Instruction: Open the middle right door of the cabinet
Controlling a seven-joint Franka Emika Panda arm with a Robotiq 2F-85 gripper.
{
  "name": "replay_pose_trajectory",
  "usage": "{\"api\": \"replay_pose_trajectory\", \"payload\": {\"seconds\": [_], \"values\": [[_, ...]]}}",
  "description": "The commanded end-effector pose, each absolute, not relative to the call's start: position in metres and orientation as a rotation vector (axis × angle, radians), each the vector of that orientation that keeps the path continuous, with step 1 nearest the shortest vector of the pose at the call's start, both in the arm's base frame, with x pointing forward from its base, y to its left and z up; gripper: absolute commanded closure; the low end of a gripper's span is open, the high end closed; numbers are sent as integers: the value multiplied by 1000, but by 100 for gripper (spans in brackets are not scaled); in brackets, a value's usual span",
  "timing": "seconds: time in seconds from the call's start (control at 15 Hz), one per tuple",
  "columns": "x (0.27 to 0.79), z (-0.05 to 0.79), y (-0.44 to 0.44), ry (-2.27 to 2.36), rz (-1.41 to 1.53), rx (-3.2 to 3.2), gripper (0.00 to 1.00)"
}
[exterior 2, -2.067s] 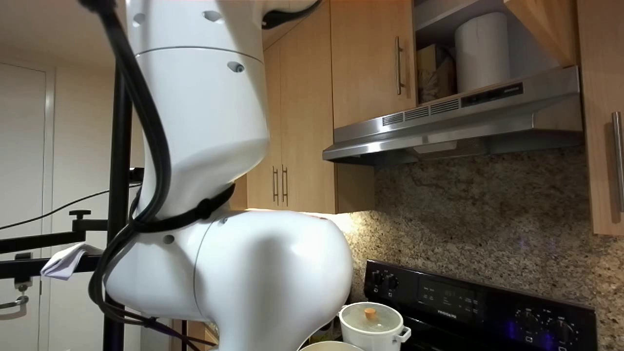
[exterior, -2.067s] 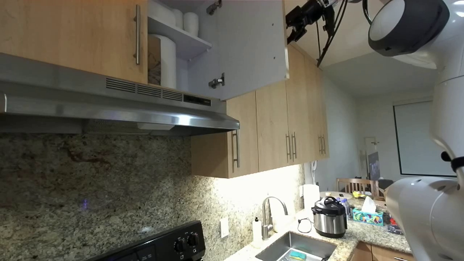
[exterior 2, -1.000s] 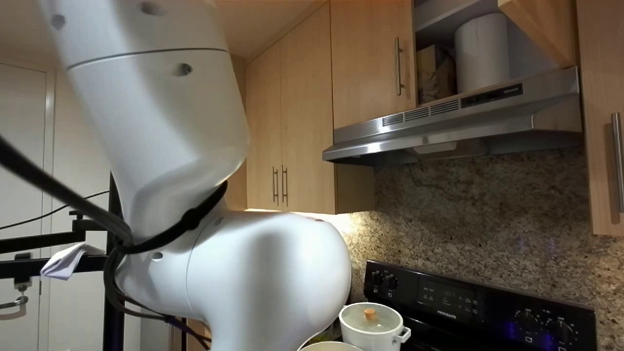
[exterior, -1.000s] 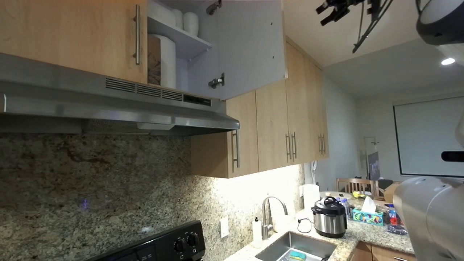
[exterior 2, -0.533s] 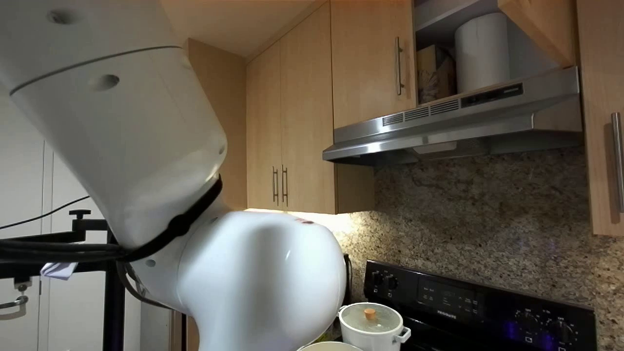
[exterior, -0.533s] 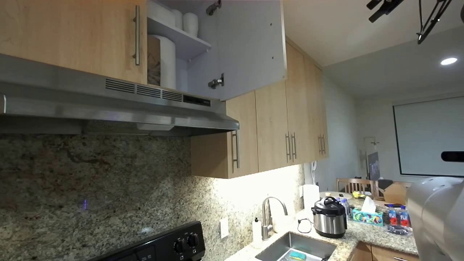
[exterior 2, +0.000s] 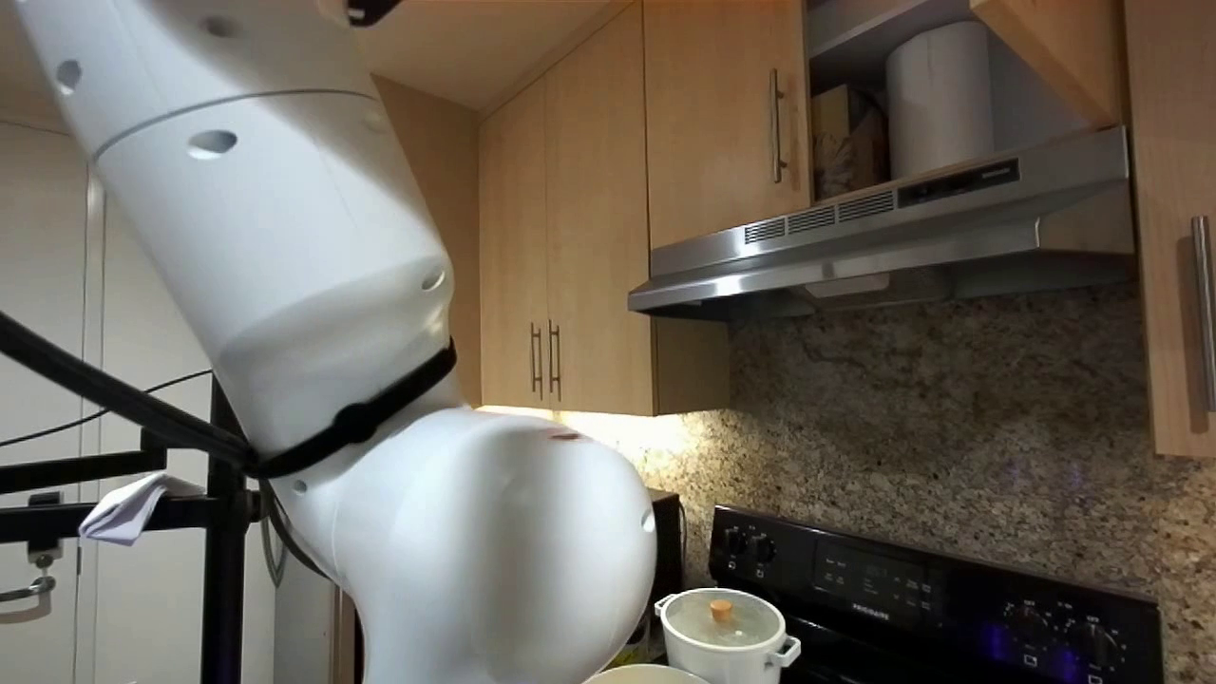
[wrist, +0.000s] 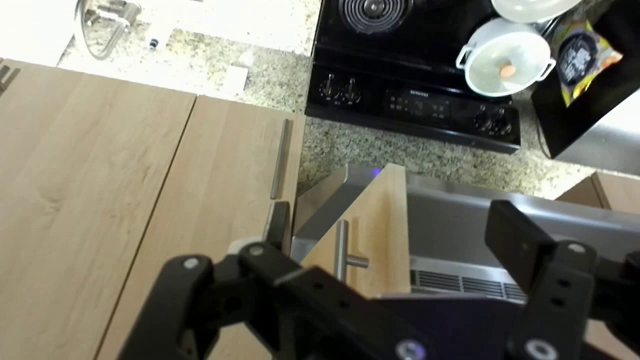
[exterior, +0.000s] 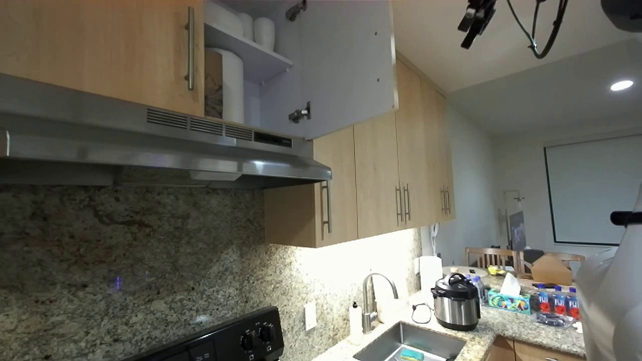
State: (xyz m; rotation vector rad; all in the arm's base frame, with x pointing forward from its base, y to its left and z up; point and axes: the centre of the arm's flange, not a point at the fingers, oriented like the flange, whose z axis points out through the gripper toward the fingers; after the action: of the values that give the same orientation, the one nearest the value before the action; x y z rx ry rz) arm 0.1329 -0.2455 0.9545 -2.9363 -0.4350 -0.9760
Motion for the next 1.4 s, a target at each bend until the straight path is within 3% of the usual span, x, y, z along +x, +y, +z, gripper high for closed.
{"api": "replay_pose_trajectory", "payload": {"seconds": [0.0,0.47,0.8,1.13,1.33], "values": [[149,931,-153,-621,-808,-3048,0],[173,938,7,-959,-608,-3308,0],[216,905,75,-1126,-524,-3179,0],[290,841,102,-922,-713,-2990,0],[327,786,98,-729,-596,-3055,0]]}}
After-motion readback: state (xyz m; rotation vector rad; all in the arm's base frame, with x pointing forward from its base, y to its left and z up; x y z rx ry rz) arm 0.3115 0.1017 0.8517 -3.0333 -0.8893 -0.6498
